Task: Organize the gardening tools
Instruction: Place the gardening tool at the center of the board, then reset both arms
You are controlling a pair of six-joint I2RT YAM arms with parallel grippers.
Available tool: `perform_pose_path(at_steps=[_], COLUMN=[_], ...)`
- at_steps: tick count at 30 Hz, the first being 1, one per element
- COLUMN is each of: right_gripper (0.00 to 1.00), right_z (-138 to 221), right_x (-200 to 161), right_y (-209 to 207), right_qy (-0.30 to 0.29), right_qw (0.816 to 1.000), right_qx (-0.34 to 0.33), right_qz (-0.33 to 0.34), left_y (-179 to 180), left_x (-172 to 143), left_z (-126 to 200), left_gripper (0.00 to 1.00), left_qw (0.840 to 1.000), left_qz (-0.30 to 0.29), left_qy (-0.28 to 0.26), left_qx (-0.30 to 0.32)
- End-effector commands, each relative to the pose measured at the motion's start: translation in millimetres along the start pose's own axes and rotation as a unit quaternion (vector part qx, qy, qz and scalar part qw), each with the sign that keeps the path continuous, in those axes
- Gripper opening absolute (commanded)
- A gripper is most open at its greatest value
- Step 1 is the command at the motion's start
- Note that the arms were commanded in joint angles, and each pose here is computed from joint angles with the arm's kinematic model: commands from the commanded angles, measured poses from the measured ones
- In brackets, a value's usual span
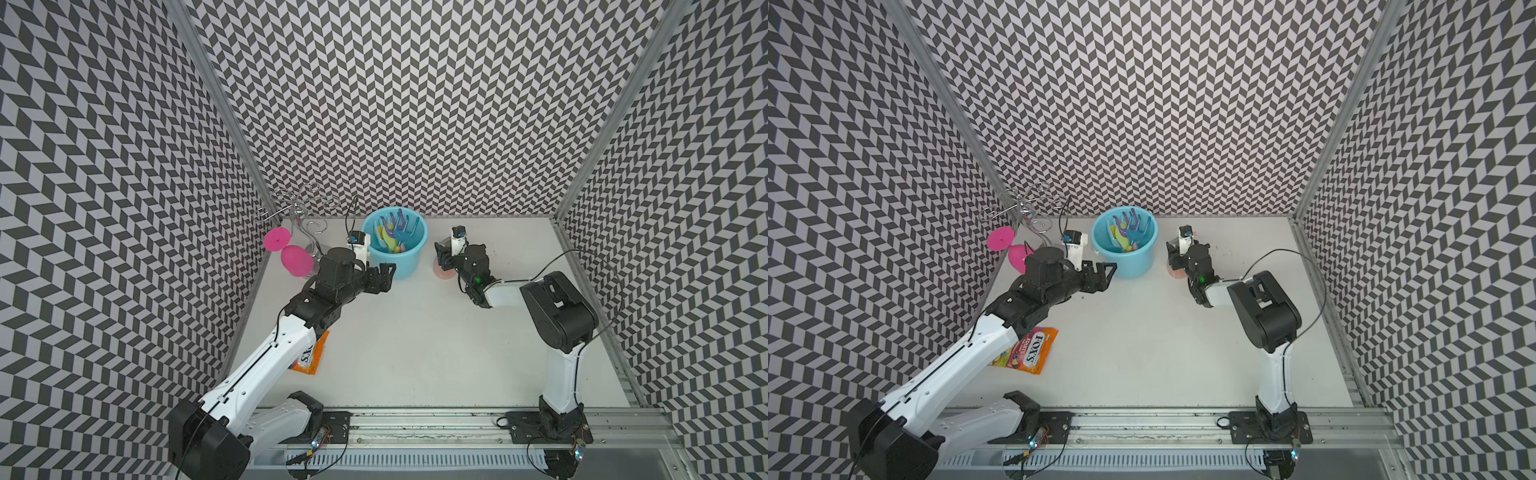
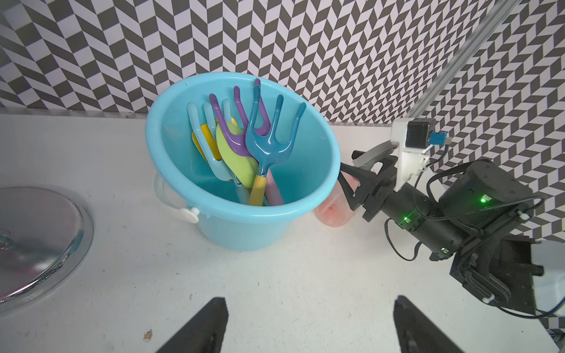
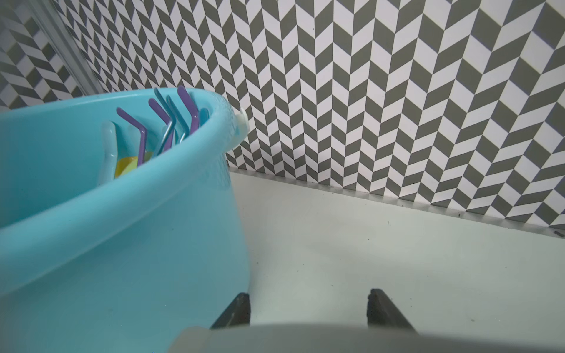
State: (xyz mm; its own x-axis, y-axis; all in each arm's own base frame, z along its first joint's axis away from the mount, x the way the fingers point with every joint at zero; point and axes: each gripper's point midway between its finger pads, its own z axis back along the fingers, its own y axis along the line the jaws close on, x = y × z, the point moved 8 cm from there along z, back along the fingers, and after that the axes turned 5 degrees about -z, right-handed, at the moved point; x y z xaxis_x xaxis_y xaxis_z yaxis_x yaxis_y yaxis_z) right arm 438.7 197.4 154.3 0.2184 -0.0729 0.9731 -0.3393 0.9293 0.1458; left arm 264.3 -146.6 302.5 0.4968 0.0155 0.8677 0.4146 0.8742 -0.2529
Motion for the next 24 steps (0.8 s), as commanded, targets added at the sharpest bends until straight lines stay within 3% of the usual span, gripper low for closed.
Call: perform_pose_path(at_steps=[1, 12, 24], right_gripper=[0.67, 0.76, 0.76], right_z=[5.9, 33.3, 79.2], right_x=[13.9, 23.4, 30.2], right_y=[0.1, -3.6, -5.7], right_qy=[-0.014, 0.006, 0.017], right_qw=[1.0, 1.0, 0.999], right_qx=[-0.004, -0.028, -0.034], right_qz=[-0.002, -0.005, -0.014], left_y=[-0.9, 0.7, 11.9], left_x=[4.4, 7.3, 10.6], left_z=[6.1, 10.2, 13.5], left_gripper=[0.87, 0.88, 0.89], left_qw=[1.0, 0.999, 0.999], left_qz=[0.005, 0.004, 0.012], left_qy=[-0.02, -0.033, -0.046], left_qx=[-0.009, -0.005, 0.025])
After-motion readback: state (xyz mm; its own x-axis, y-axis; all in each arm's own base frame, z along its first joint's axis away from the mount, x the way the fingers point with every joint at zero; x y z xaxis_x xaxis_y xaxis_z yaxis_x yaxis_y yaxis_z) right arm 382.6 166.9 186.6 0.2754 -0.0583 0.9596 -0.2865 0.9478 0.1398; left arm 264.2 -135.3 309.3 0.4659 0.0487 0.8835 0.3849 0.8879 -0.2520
